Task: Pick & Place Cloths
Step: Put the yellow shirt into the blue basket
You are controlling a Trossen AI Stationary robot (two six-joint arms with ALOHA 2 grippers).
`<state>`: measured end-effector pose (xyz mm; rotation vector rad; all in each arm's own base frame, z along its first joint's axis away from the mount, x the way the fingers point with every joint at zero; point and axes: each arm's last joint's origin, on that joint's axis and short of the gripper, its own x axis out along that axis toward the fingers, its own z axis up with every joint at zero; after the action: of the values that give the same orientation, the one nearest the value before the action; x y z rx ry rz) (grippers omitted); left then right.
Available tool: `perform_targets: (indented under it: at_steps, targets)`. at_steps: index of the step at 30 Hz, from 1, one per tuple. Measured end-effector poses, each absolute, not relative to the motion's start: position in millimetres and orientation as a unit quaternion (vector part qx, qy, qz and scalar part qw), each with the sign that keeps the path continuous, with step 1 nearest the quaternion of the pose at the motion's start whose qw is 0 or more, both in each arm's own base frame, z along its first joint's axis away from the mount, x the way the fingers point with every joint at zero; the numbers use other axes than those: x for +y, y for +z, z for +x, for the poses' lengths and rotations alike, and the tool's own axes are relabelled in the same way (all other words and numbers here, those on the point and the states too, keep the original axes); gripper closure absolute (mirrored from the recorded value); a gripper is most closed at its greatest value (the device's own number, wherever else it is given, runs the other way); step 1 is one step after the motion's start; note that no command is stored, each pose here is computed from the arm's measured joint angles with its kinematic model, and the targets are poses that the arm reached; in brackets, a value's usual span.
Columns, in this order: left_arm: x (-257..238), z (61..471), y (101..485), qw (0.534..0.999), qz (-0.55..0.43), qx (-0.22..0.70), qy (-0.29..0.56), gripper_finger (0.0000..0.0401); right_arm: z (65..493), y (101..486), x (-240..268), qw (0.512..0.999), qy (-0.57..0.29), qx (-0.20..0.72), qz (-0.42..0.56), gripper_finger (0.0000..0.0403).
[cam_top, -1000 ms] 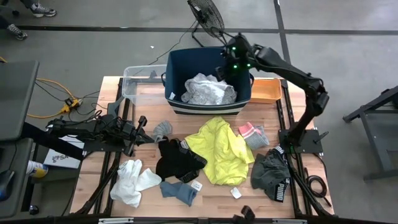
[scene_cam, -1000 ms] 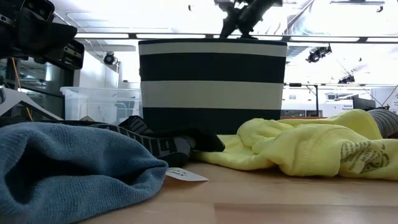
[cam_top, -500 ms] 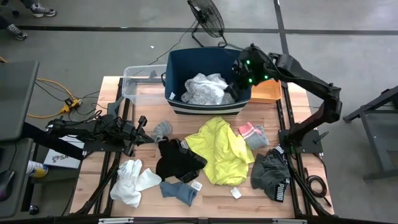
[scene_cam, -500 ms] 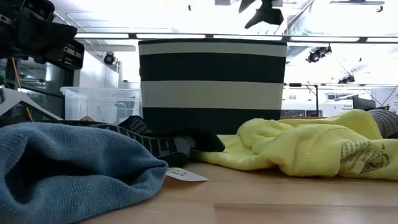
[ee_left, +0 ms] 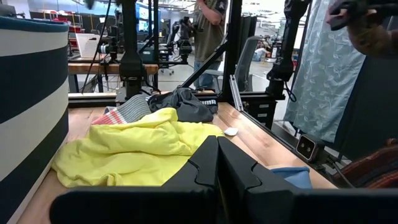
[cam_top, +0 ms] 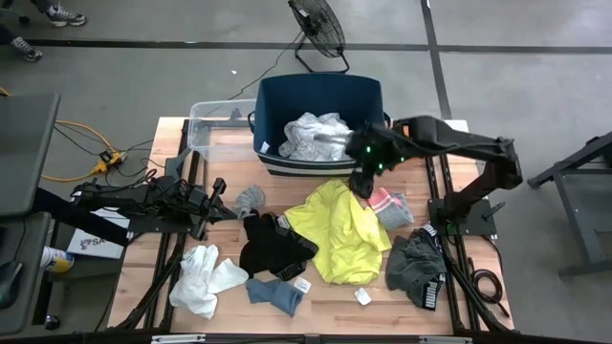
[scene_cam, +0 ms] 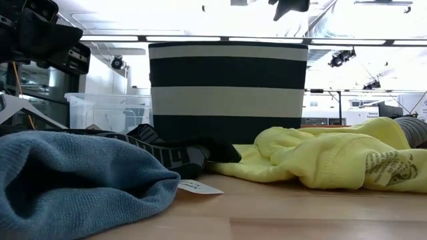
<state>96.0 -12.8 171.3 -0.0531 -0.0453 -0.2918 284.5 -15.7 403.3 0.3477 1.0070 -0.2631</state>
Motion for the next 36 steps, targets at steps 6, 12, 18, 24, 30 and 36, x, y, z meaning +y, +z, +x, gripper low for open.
perform_targets:
  at_steps: [6, 12, 18, 24, 30, 36]
  targets:
    - [-12.8, 96.0, 171.3, 0.989, -0.026, -0.022, -0.145, 0.0400, 298.4, 390.0, 22.0, 0.854, -0.043, 0.512, 0.079, 0.0180]
    - [-12.8, 95.9, 171.4, 0.989, -0.026, -0.023, -0.146, 0.0400, 316.1, 368.4, 55.2, 0.839, 0.043, 0.541, -0.028, 0.0180]
    - [-12.8, 96.0, 171.4, 0.989, -0.026, -0.023, -0.145, 0.0400, 337.9, 337.5, 73.7, 0.810, 0.068, 0.579, -0.065, 0.0180]
    - [-12.8, 95.9, 171.2, 0.989, -0.026, -0.023, -0.146, 0.0400, 358.8, 301.5, 85.0, 0.774, 0.093, 0.619, -0.093, 0.0180]
    - [-12.8, 95.9, 171.3, 0.989, -0.026, -0.023, -0.145, 0.0400, 374.1, 266.3, 95.8, 0.735, 0.127, 0.652, -0.136, 0.0180]
    - [-12.8, 95.9, 171.3, 0.989, -0.026, -0.023, -0.145, 0.0400, 382.9, 239.4, 102.7, 0.703, 0.152, 0.675, -0.165, 0.0180]
